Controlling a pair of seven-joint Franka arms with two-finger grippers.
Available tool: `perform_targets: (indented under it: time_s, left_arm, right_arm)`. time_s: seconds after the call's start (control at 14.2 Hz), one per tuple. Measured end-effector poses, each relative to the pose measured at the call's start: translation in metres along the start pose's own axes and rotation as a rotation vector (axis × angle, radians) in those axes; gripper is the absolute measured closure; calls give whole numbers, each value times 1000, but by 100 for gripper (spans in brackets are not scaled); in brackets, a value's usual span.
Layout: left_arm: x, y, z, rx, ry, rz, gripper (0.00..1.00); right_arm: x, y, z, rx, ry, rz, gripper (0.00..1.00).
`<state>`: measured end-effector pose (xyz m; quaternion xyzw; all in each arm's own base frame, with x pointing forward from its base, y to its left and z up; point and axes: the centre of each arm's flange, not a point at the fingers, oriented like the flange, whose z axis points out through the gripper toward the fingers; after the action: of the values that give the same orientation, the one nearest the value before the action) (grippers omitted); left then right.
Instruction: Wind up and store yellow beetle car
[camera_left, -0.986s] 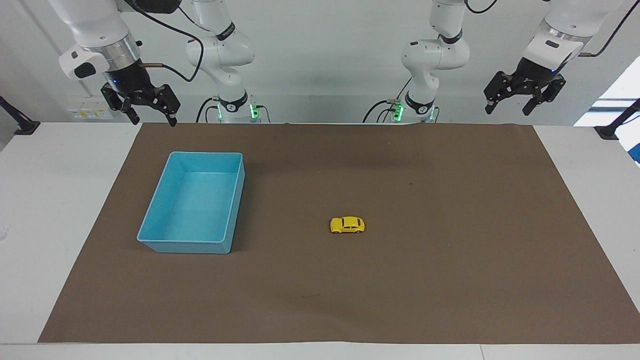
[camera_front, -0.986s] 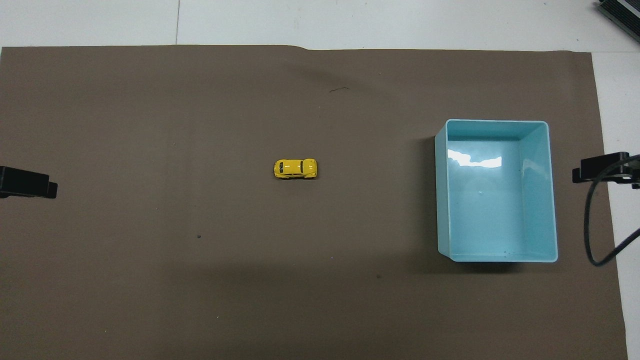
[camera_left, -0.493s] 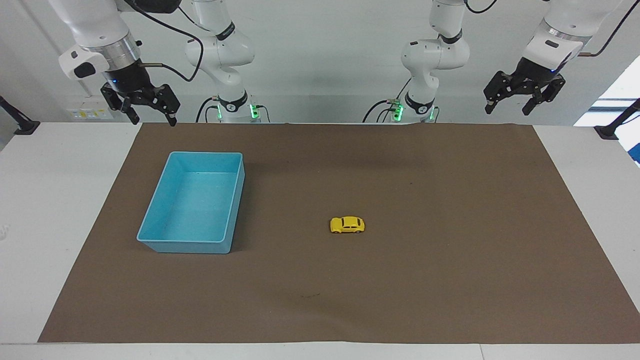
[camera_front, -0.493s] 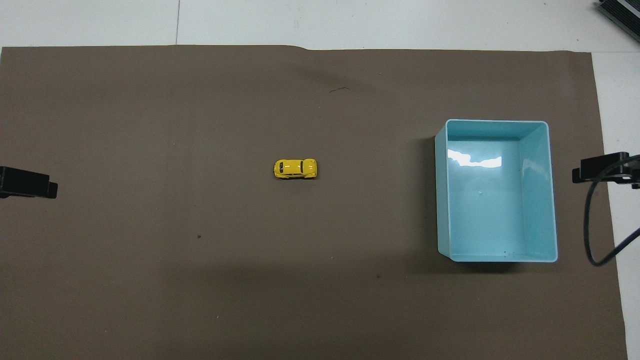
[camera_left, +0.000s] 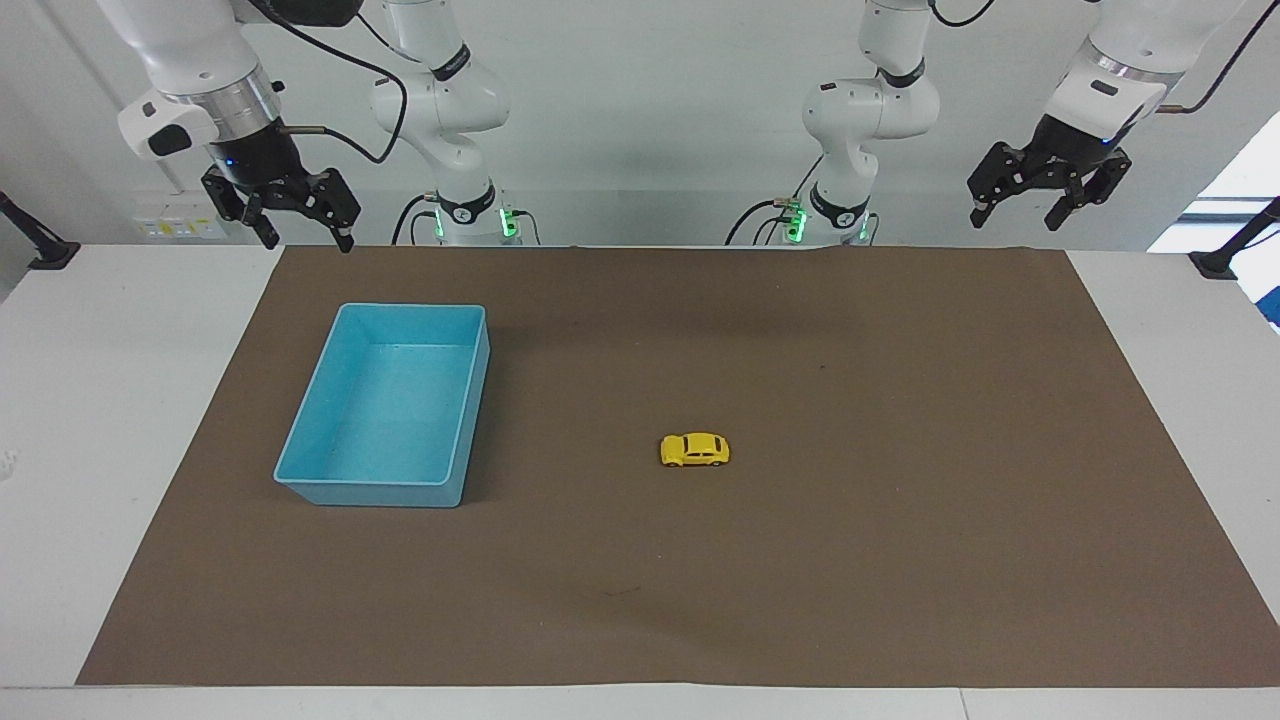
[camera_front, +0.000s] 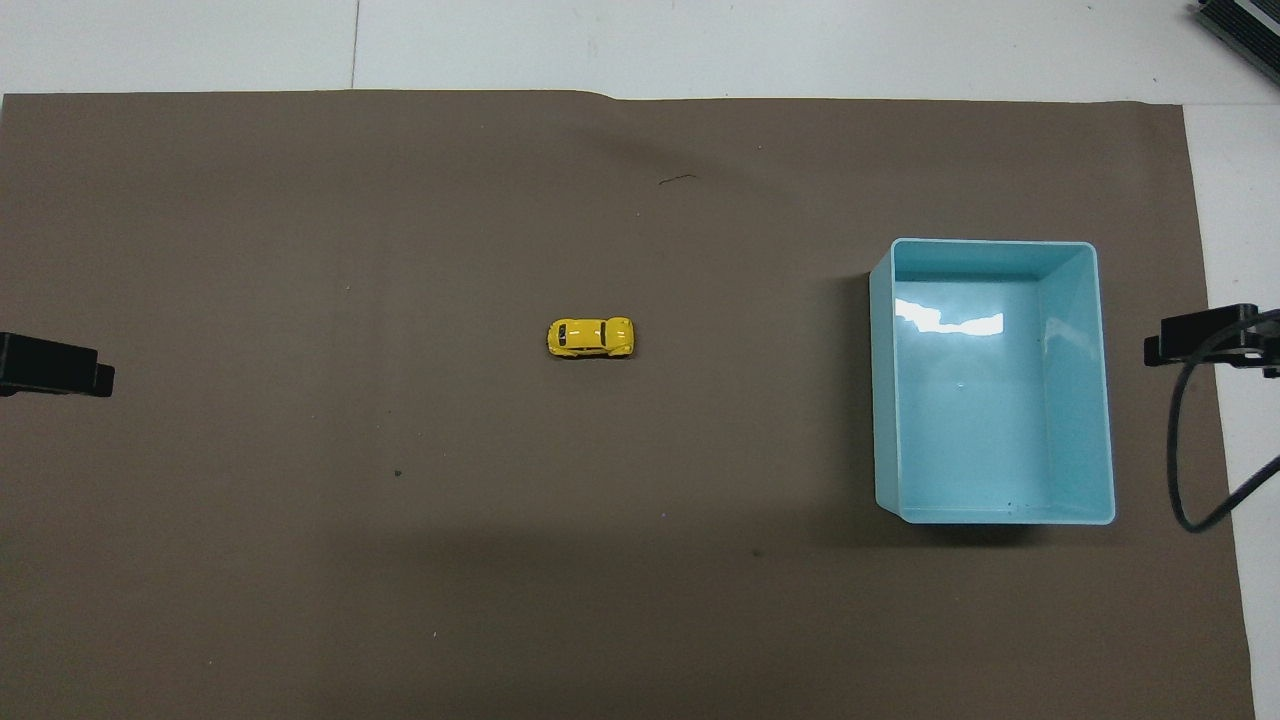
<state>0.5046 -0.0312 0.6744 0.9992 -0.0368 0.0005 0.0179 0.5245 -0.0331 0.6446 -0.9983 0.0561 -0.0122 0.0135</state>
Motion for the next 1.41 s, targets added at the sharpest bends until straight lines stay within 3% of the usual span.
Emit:
perform_targets:
  time_s: [1.41]
  left_arm:
    - [11, 3, 7, 0, 19, 0, 0]
  right_arm:
    - [0, 0, 0, 0, 0, 0, 0]
